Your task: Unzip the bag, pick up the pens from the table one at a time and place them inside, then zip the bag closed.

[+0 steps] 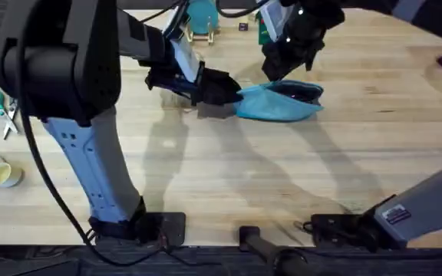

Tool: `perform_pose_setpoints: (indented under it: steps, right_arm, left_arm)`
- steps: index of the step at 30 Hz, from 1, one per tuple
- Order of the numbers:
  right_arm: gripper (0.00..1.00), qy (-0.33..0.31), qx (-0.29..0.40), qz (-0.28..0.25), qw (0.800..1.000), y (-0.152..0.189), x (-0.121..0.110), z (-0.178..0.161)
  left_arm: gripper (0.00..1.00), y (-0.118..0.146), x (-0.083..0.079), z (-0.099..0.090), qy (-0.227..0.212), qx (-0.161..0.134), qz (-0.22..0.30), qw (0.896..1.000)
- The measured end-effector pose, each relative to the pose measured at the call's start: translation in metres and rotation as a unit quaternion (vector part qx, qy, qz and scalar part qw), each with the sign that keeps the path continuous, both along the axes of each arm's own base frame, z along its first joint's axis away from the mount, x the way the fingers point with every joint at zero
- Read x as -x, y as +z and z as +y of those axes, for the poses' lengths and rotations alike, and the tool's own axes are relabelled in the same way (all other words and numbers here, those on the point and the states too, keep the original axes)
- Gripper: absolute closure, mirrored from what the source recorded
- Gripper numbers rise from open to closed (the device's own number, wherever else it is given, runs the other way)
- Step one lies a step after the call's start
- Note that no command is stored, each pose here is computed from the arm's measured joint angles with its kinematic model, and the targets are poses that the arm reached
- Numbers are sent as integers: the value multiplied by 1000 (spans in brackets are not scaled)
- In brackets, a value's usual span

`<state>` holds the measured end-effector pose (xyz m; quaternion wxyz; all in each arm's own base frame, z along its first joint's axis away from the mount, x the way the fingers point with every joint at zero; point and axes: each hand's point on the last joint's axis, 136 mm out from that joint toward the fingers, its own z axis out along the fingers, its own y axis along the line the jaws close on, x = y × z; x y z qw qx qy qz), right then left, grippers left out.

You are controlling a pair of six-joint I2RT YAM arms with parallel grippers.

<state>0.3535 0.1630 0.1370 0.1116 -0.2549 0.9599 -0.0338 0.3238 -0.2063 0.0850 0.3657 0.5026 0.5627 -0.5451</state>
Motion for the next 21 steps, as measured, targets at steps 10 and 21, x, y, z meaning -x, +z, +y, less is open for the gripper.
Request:
perform_pose_setpoints:
  steps: [10,21]
  right_arm:
    - [969,-42,-5,28,999,-18,0,-28]
    - [968,-79,-35,45,995,-20,-5,-51]
  left_arm:
    - [958,0,0,0,0,-1,0,1000]
    - [958,0,-1,1,2,0,-1,1000]
